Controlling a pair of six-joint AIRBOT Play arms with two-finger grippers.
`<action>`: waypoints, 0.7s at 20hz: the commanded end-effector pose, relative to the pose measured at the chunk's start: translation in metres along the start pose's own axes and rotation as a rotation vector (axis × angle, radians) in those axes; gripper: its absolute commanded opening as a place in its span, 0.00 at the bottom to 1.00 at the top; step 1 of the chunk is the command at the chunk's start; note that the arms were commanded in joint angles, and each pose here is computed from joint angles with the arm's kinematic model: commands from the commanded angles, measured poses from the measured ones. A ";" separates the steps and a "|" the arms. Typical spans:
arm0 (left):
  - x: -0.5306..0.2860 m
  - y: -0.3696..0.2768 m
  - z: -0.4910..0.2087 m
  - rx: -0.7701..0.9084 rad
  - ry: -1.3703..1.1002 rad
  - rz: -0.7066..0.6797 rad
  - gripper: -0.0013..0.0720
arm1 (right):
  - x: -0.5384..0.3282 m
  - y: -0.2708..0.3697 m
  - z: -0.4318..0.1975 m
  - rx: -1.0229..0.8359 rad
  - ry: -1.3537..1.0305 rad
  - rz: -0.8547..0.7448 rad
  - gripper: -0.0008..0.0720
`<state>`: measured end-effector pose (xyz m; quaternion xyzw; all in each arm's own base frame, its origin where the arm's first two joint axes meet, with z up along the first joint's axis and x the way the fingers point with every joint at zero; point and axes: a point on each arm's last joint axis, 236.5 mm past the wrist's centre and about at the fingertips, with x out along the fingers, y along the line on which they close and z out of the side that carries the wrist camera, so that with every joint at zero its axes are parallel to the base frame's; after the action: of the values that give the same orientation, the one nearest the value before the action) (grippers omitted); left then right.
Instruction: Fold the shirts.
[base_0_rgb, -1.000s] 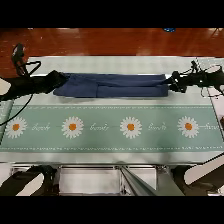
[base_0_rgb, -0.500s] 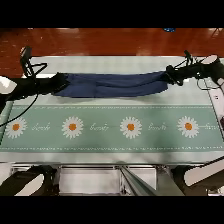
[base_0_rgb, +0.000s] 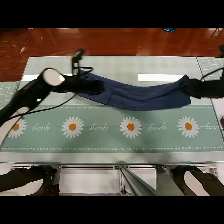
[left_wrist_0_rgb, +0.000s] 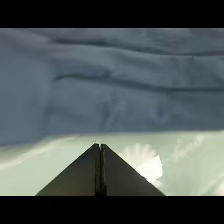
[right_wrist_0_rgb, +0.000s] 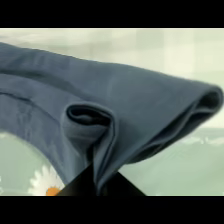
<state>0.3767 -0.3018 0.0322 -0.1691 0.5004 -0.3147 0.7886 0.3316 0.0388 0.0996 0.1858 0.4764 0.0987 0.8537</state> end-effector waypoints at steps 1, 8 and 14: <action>0.074 -0.055 -0.025 0.108 0.151 -0.073 0.05 | -0.038 0.028 -0.042 -0.006 -0.047 0.053 0.04; 0.167 -0.117 -0.117 0.139 0.476 -0.138 0.05 | -0.070 0.065 -0.055 -0.024 -0.104 0.151 0.04; 0.168 -0.141 -0.167 0.245 0.622 -0.175 0.05 | -0.072 0.071 -0.047 -0.019 -0.137 0.181 0.04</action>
<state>0.2527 -0.5058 -0.0707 -0.0412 0.6505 -0.4534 0.6080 0.2533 0.0868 0.1574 0.2201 0.4069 0.1620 0.8716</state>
